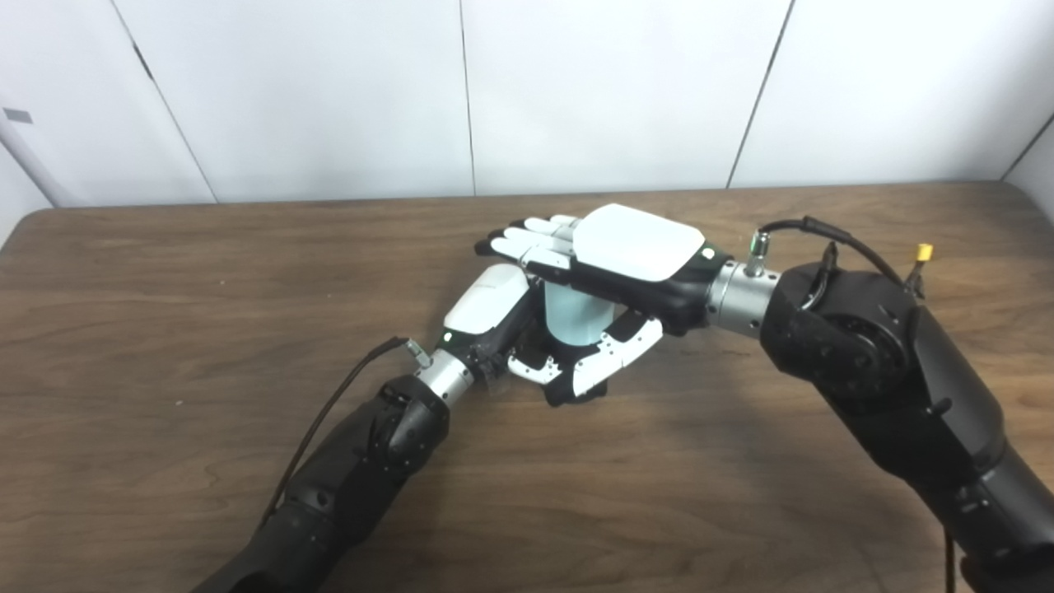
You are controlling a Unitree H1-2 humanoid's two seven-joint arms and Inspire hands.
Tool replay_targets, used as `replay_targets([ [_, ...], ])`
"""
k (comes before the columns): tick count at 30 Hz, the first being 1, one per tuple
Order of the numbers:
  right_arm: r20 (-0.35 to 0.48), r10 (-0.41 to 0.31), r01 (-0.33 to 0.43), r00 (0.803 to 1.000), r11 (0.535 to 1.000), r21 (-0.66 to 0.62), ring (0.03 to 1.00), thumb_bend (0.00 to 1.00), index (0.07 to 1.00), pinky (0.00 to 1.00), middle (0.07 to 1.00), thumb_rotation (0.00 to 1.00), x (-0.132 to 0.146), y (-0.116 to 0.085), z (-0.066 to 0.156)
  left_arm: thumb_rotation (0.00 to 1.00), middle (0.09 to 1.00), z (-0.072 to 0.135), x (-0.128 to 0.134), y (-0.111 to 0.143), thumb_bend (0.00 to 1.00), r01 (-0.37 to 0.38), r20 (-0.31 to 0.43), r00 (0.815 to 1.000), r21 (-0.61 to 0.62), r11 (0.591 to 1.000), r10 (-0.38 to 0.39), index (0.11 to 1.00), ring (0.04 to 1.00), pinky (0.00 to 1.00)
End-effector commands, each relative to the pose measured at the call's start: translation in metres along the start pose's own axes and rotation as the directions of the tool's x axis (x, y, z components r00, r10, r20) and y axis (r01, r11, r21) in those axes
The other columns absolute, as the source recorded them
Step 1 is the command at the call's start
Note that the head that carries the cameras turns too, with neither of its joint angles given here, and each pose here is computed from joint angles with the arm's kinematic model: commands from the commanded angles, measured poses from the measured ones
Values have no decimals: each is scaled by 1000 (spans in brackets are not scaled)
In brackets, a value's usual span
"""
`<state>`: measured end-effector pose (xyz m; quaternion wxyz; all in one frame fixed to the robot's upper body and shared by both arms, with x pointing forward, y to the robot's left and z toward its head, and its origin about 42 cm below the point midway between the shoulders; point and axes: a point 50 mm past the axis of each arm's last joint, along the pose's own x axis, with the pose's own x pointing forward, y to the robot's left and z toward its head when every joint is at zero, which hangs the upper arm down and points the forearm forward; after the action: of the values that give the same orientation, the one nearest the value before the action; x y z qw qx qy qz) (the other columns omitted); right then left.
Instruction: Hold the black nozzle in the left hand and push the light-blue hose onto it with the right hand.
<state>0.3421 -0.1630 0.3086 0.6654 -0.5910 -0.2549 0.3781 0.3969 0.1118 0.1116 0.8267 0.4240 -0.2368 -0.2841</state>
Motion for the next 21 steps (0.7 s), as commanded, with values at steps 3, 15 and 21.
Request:
replay_targets([
  [3, 70, 151, -156, 986, 985, 70, 1000, 903, 985, 909, 1000, 919, 10, 29, 6, 0, 480, -32, -87, -90, 527, 273, -249, 925, -88, 958, -286, 483, 491, 411],
  [15, 34, 298, -298, 954, 954, -20, 1000, 888, 977, 954, 999, 899, 3, 49, 4, 0, 469, -32, -87, -90, 526, 266, -257, 926, -80, 961, -278, 487, 497, 436],
  [21, -15, 313, -314, 950, 949, -31, 995, 930, 950, 966, 978, 942, -8, 46, -5, 0, 460, -33, -88, -88, 526, 271, -257, 924, -81, 959, -283, 494, 516, 435],
])
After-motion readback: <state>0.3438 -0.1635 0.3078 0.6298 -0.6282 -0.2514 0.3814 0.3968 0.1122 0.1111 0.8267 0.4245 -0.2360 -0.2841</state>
